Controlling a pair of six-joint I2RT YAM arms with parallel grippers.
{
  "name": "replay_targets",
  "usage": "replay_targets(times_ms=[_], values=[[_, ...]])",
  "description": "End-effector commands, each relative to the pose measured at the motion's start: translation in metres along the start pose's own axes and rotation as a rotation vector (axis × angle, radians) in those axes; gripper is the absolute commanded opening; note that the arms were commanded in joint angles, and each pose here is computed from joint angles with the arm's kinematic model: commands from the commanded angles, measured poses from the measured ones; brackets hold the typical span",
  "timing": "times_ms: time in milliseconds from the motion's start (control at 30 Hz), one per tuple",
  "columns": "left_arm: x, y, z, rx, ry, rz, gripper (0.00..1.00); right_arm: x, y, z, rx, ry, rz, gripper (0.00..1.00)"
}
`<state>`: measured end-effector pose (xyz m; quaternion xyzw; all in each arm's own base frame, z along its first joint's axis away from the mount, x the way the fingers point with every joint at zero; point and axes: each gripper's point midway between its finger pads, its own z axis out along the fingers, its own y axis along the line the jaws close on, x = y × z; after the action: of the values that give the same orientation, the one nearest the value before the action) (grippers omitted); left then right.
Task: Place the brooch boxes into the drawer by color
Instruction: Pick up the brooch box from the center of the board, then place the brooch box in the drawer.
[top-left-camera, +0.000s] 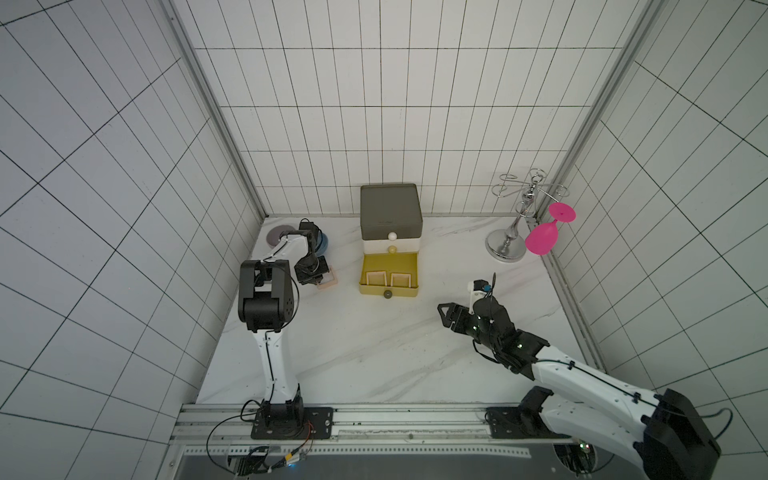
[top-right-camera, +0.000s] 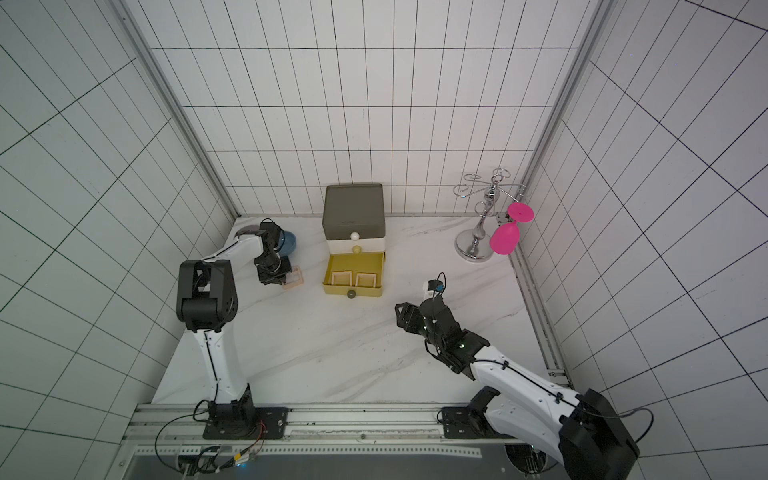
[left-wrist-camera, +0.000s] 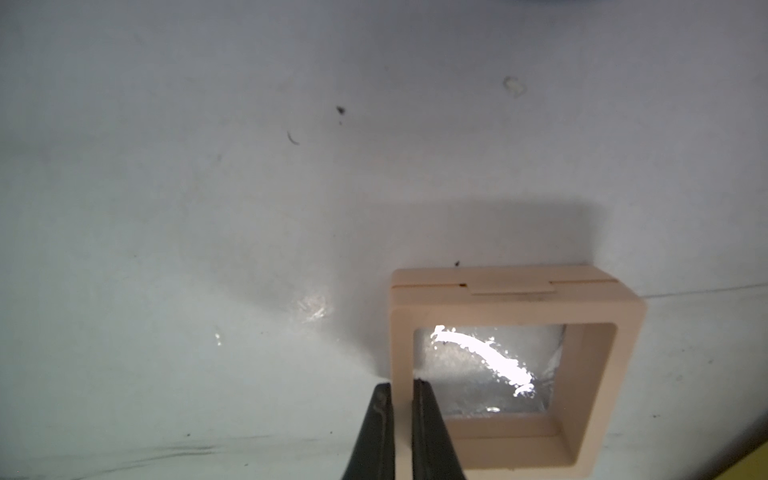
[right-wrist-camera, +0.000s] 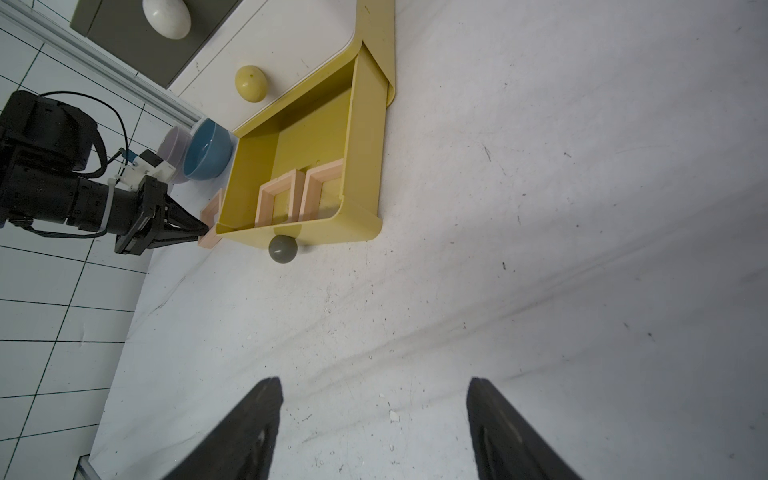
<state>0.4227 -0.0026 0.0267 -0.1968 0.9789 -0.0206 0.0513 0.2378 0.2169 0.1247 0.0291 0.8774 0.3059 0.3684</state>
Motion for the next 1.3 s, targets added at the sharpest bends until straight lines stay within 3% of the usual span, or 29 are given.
replay_targets(times_ms=[0, 300, 667, 1000, 1267], values=[[-0.002, 0.002, 0.003, -0.002, -0.001, -0.004, 0.00, -0.001, -0.002, 0.002, 0.009, -0.008, 0.003, 0.74], [0.010, -0.026, -0.055, 0.088, -0.079, 0.053, 0.00, 0.000, 0.003, 0.008, -0.007, 0.006, 0.005, 0.74], [0.063, -0.087, -0.130, 0.185, -0.172, 0.248, 0.00, -0.006, 0.009, 0.006, -0.021, -0.004, 0.004, 0.74], [0.099, -0.150, -0.109, 0.227, -0.142, 0.385, 0.00, -0.005, 0.004, 0.000, -0.008, -0.017, 0.014, 0.74], [0.094, -0.178, -0.096, 0.233, -0.142, 0.407, 0.00, -0.002, -0.004, -0.008, 0.006, -0.021, 0.015, 0.74]])
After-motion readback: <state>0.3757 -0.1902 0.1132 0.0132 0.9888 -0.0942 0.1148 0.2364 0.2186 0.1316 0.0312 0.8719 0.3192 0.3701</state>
